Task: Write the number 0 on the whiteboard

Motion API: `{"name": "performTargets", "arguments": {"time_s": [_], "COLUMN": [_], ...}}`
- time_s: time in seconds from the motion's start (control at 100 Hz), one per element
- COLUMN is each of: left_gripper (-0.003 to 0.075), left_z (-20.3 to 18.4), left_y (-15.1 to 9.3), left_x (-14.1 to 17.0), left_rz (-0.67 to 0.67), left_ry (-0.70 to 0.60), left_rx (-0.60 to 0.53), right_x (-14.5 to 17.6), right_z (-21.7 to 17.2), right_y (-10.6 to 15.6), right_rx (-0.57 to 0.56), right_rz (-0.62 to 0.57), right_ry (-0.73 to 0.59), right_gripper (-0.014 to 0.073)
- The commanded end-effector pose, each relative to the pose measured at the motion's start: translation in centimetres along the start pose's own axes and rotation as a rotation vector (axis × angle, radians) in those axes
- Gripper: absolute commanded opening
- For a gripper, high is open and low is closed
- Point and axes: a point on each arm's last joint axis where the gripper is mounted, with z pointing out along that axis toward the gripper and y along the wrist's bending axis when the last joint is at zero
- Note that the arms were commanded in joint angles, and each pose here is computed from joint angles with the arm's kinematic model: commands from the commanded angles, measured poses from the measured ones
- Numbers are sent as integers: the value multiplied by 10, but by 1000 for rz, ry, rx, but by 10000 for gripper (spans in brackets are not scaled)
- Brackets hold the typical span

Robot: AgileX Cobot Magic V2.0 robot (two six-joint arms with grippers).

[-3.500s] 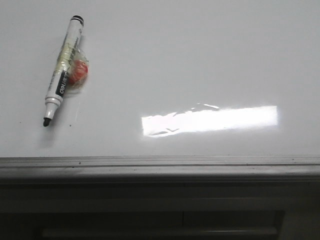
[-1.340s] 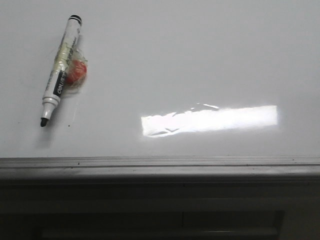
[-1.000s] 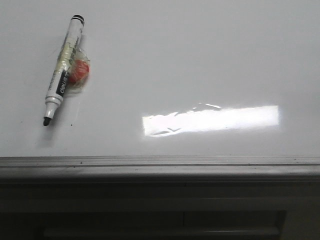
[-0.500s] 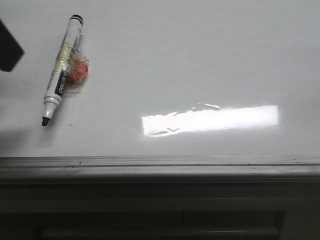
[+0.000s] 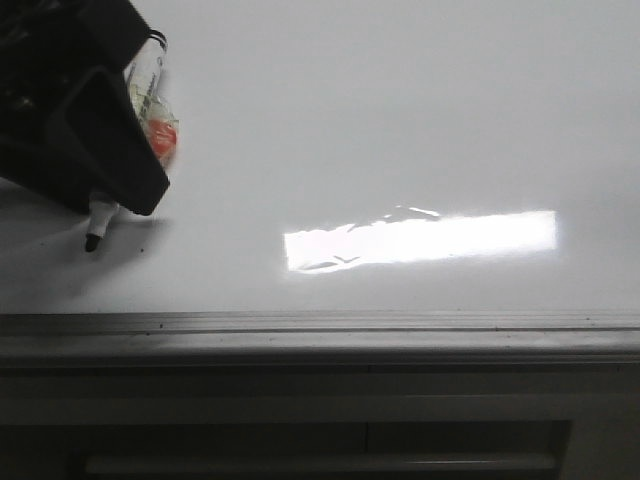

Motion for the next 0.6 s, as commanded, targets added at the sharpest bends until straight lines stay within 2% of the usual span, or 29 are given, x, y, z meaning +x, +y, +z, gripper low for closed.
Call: {"name": "performTargets", "arguments": {"time_s": [0.0,0.06,0.14,0.21,0.26,0.33,0.44,0.59], "left_gripper": [244,155,-18,-20,-20,-20,-20,-20], "left_z": [0,4,6,4,-1,-13,-35,-59], "left_y": [-3,-3,-2,-4,-10,-23,-49,-77], "left_x": [-11,-11,-11,-12,-12,-13,-8,7], "left_rz": [2,16,44,97,159,299,593,1018], "left_ry": [-57,-44,-40,-49,-64,-98,-152,-240], "left_rx": [10,1,-10,-4,12,44,110,172], "right_x": [-18,-20,-27,-38,-45,-52,-61,-76], "right_z": [-2,-3,-8,-14,-17,-21,-15,0], "right_y": [3,5,11,21,30,45,62,72], "right_rx": [-9,-19,-68,-155,-238,-385,-576,-673], "right_rz": [-1,2,-32,-105,-205,-318,-423,-496], "right_ry": [-88,-94,-110,-135,-143,-122,-43,-20], "right_gripper": [359,358,358,358,358,358,360,363]}}
